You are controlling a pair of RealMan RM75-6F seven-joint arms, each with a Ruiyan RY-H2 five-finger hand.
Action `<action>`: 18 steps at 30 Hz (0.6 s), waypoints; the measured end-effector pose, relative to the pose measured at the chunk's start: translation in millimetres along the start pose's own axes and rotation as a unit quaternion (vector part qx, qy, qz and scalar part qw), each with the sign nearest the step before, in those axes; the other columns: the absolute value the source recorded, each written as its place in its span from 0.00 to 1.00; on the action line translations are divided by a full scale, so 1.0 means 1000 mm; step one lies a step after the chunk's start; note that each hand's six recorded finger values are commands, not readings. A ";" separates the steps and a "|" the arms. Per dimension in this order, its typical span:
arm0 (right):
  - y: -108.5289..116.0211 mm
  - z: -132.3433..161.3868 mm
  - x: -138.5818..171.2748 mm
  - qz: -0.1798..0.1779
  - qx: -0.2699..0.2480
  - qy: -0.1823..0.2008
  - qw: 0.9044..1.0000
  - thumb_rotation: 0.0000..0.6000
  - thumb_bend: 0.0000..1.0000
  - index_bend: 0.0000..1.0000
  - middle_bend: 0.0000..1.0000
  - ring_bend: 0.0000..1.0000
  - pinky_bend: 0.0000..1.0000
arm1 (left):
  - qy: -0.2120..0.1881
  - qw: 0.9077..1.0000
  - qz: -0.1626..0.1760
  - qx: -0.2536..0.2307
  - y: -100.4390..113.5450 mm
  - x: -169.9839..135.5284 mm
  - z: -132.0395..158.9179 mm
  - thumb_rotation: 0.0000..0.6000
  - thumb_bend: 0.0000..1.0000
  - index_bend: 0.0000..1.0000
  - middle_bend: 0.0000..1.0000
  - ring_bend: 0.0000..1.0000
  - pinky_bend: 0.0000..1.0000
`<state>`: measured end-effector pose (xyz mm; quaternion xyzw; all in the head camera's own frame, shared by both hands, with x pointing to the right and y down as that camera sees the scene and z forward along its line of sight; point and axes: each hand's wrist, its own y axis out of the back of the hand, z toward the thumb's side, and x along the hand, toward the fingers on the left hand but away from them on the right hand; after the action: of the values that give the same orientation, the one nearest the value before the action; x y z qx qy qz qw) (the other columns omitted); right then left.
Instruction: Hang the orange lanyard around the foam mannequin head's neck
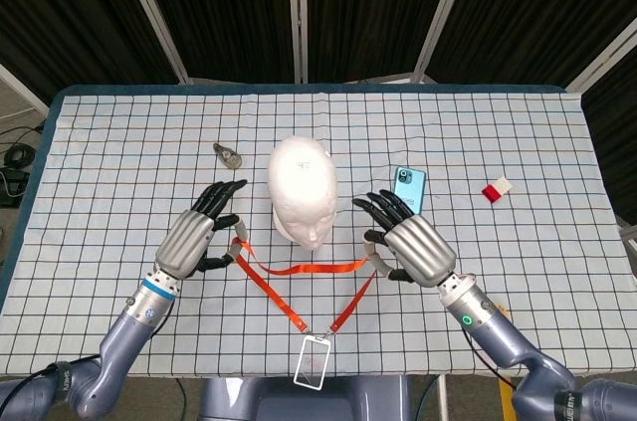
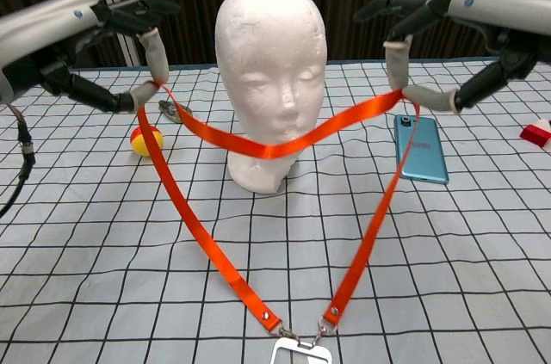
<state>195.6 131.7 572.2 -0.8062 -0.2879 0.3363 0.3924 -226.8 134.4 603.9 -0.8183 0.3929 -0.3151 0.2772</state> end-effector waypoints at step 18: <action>0.068 0.003 -0.032 -0.051 -0.129 -0.043 0.989 1.00 0.44 0.79 0.08 0.00 0.00 | 0.099 0.990 0.017 -0.096 0.066 0.039 -0.007 1.00 0.50 0.69 0.00 0.00 0.00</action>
<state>187.8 74.1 525.2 -0.8191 -0.3860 0.3108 0.2888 -243.9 65.5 573.6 -0.7990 0.4606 -0.3509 0.1625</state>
